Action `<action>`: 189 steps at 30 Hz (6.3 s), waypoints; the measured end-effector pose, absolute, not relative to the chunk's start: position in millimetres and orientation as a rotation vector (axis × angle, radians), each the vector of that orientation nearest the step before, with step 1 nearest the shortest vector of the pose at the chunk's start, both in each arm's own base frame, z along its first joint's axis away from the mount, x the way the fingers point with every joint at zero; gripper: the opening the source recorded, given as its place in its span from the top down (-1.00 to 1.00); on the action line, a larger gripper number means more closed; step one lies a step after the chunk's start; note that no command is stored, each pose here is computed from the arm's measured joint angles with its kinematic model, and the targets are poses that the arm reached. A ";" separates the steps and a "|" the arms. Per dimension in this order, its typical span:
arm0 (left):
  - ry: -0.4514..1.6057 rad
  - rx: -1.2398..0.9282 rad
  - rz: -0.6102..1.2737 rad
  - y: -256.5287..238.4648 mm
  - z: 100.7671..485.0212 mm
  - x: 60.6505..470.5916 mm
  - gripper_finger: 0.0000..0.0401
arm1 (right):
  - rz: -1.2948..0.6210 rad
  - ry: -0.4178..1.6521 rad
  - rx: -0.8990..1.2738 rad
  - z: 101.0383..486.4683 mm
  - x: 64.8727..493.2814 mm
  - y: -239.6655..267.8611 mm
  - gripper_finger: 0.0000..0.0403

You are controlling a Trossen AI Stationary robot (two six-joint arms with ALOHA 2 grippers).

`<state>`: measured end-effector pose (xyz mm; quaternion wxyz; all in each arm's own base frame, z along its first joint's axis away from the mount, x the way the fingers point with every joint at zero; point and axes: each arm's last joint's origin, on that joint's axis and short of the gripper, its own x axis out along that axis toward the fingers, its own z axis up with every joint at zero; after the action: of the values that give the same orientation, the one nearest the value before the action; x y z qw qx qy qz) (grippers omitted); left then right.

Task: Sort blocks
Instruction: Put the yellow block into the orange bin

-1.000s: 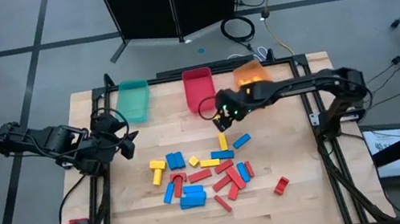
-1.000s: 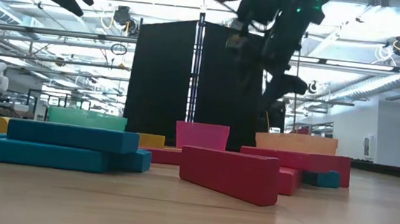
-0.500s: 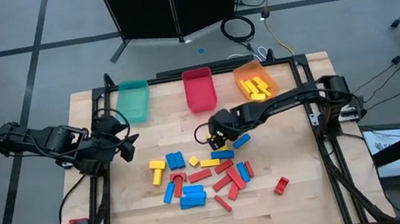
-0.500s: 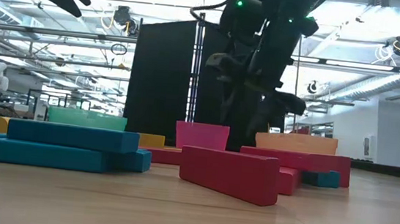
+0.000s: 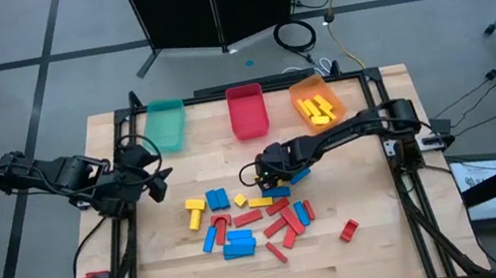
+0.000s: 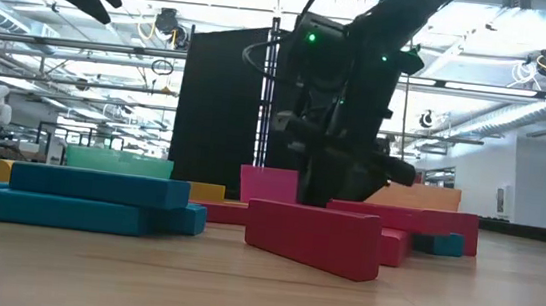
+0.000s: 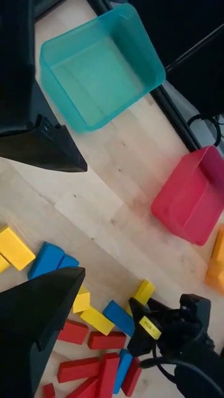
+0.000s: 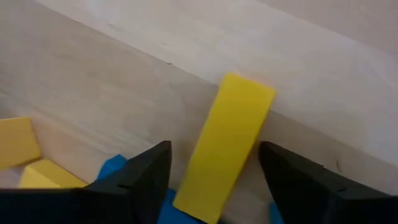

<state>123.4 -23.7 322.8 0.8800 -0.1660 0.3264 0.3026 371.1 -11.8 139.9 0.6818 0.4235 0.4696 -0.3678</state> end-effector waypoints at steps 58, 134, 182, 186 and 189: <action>0.648 -0.385 0.663 -23.3 323.4 123.6 -0.33 | -0.928 1.081 0.743 227.3 217.0 -197.9 0.58; 0.447 -0.315 0.572 -8.4 341.5 66.0 -0.33 | 0.132 0.990 0.023 211.0 461.5 1.9 -0.34; 0.465 -0.280 0.498 -11.8 342.1 65.7 -0.33 | 0.264 1.072 -0.288 147.5 475.7 21.2 -0.22; 0.466 -0.281 0.497 -11.9 342.0 65.7 -0.33 | 0.262 1.055 -0.291 147.1 477.6 21.3 -0.01; 0.467 -0.281 0.496 -11.9 342.0 65.7 -0.33 | 0.261 1.055 -0.296 147.0 477.6 21.2 0.19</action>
<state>65.7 -11.9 342.0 0.9329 -0.1372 0.2282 0.2427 477.6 21.2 147.0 0.8455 -0.1405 0.5002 0.1236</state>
